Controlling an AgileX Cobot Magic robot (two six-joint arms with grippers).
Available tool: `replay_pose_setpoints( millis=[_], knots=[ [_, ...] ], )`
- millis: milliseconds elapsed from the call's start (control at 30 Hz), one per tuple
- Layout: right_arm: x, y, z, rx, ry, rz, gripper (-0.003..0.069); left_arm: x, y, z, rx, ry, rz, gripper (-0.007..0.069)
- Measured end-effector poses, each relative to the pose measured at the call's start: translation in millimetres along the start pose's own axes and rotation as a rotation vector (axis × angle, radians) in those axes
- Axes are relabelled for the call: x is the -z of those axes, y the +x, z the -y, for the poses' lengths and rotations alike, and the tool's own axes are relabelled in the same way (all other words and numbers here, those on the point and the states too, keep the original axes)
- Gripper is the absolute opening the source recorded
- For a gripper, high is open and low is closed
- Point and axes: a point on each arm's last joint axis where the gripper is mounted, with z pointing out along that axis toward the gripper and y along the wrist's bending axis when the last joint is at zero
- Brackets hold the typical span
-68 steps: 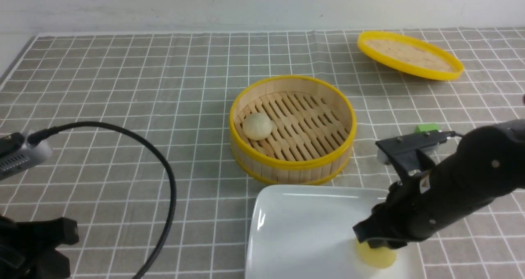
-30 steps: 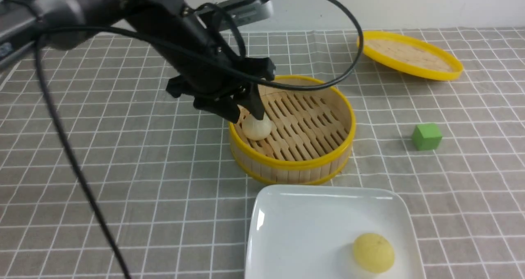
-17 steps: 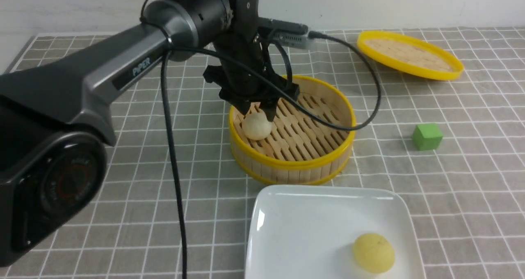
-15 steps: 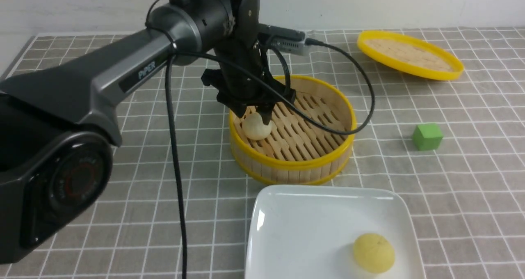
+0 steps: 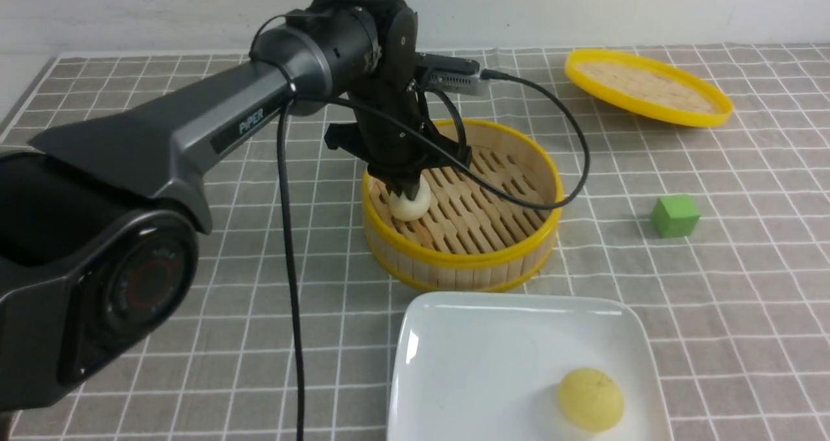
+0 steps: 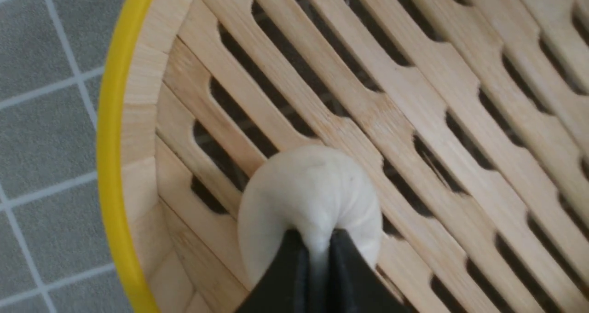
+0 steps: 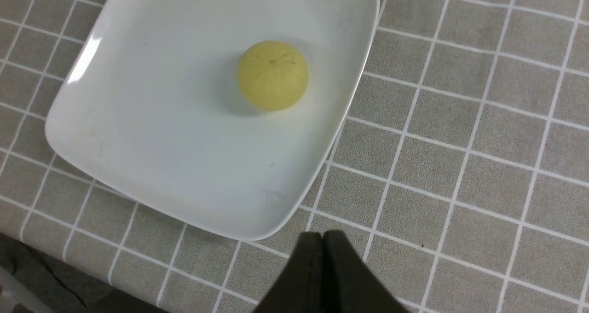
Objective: Put the steamed buns into the plate on the grey tablecloth.
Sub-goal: 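Reach into the bamboo steamer and grasp a bun with the left gripper, then carry the bun from the bamboo steamer to the plate with the left gripper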
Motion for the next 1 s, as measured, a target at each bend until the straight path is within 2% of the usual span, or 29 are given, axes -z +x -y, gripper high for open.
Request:
replay_pose_setpoints(
  millis=[233, 400, 567, 667, 800, 1000],
  knots=[
    [0.0, 0.0, 0.2, -0.002, 0.003, 0.0, 0.0012, 129.9, 5.0, 17.8, -0.057, 0.192, 0.105, 0.0029],
    [0.3, 0.3, 0.3, -0.001, 0.003, 0.001, 0.0017, 186.0, 29.4, 34.0, -0.111, 0.238, 0.169, 0.0029],
    [5.4, 5.1, 1.0, -0.034, 0.004, 0.004, 0.0022, 161.0, 67.8, 63.4, -0.19, 0.247, 0.014, 0.003],
    [16.5, 14.4, 2.1, -0.075, 0.001, 0.034, 0.0024, 114.9, 107.7, 86.3, -0.253, 0.236, -0.159, 0.003],
    [36.3, 32.8, 6.4, -0.096, 0.012, 0.108, 0.0029, 74.7, 142.6, 103.5, -0.256, 0.232, -0.195, 0.0032],
    [58.0, 55.5, 12.3, -0.085, 0.022, 0.232, 0.0031, 57.0, 153.0, 102.5, -0.163, 0.216, -0.169, 0.0042]
  ],
)
